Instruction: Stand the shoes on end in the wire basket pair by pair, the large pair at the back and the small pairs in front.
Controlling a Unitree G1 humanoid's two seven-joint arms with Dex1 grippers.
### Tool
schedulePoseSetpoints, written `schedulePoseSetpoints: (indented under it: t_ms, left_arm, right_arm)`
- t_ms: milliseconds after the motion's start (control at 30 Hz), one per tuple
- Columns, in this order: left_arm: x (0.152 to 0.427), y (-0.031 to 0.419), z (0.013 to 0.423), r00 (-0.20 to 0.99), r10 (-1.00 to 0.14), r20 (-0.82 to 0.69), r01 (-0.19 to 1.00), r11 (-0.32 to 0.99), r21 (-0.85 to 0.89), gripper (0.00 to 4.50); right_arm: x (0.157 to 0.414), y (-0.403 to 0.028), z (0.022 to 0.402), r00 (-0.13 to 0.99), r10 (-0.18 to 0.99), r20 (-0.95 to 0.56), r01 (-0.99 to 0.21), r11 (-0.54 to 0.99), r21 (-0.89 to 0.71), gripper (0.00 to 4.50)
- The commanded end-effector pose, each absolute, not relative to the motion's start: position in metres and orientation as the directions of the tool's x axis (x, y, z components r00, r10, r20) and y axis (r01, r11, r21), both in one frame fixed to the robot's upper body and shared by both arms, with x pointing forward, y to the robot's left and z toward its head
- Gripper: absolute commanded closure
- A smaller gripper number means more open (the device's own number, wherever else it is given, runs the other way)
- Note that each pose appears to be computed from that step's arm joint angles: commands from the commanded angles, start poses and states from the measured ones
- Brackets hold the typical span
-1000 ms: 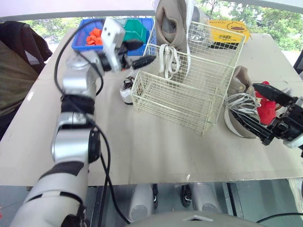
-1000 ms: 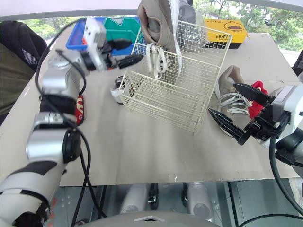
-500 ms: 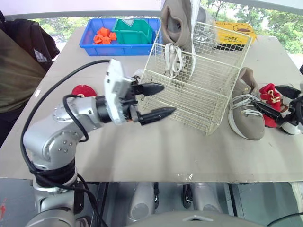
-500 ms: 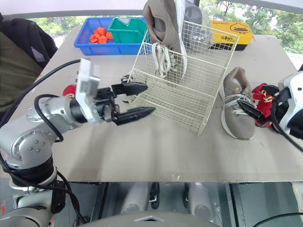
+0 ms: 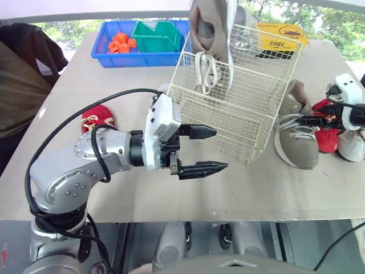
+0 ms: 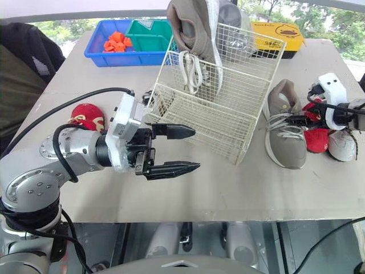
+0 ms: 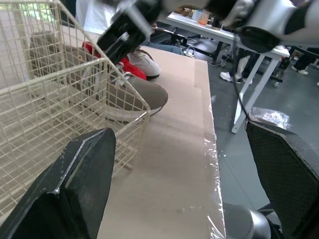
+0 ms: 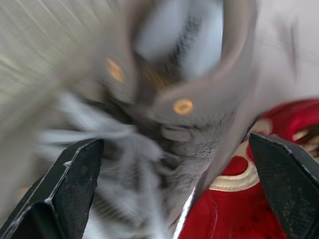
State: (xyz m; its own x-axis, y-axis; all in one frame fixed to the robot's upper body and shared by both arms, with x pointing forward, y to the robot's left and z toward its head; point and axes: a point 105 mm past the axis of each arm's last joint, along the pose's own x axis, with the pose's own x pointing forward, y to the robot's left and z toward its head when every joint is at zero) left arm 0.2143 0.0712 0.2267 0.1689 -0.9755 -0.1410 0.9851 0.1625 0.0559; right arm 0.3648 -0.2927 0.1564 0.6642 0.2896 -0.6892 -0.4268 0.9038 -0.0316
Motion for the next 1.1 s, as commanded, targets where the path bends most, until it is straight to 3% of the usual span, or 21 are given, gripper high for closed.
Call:
schedulePoseSetpoints:
  t_ms: [33, 100, 300, 367, 533, 600, 767, 967, 1100]
  left_arm:
    - [0.209, 0.071, 0.232, 0.174, -0.978, -0.118, 0.981, 0.161, 0.112, 0.0]
    - [0.207, 0.07, 0.232, 0.179, -0.977, -0.113, 0.979, 0.166, 0.115, 0.0]
    - [0.205, 0.071, 0.23, 0.182, -0.977, -0.111, 0.98, 0.17, 0.107, 0.0]
    - [0.205, 0.071, 0.229, 0.174, -0.978, -0.118, 0.981, 0.161, 0.108, 0.0]
    - [0.208, 0.072, 0.233, 0.161, -0.981, -0.112, 0.984, 0.151, 0.093, 0.0]
    - [0.211, 0.072, 0.233, 0.154, -0.982, -0.109, 0.986, 0.146, 0.079, 0.0]
    - [0.215, 0.07, 0.24, 0.115, -0.99, -0.084, 0.993, 0.112, 0.043, 0.0]
    - [0.218, 0.068, 0.247, 0.055, -0.997, -0.059, 0.998, 0.054, 0.018, 0.0]
    - [0.227, 0.064, 0.259, 0.127, -0.989, 0.074, 0.989, 0.131, 0.063, 0.0]
  right_arm:
    - [0.367, -0.307, 0.152, 0.63, 0.24, -0.739, -0.406, 0.912, -0.05, 0.25]
    - [0.368, -0.311, 0.144, 0.601, 0.222, -0.768, -0.413, 0.909, -0.06, 0.9]
    - [0.367, -0.3, 0.14, 0.52, 0.322, -0.791, -0.459, 0.887, 0.059, 3.73]
    - [0.366, -0.299, 0.141, 0.52, 0.338, -0.785, -0.455, 0.887, 0.081, 4.37]
    - [0.364, -0.306, 0.176, 0.662, 0.403, -0.632, -0.371, 0.909, 0.19, 4.44]
    - [0.351, -0.301, 0.202, 0.714, 0.482, -0.508, -0.356, 0.875, 0.329, 4.44]
    - [0.303, -0.29, 0.238, 0.781, 0.538, -0.318, -0.395, 0.819, 0.415, 4.44]
    - [0.257, -0.277, 0.287, 0.825, 0.564, -0.005, -0.538, 0.789, 0.296, 4.44]
    - [0.267, -0.243, 0.34, 0.806, 0.549, 0.219, -0.582, 0.804, 0.125, 4.44]
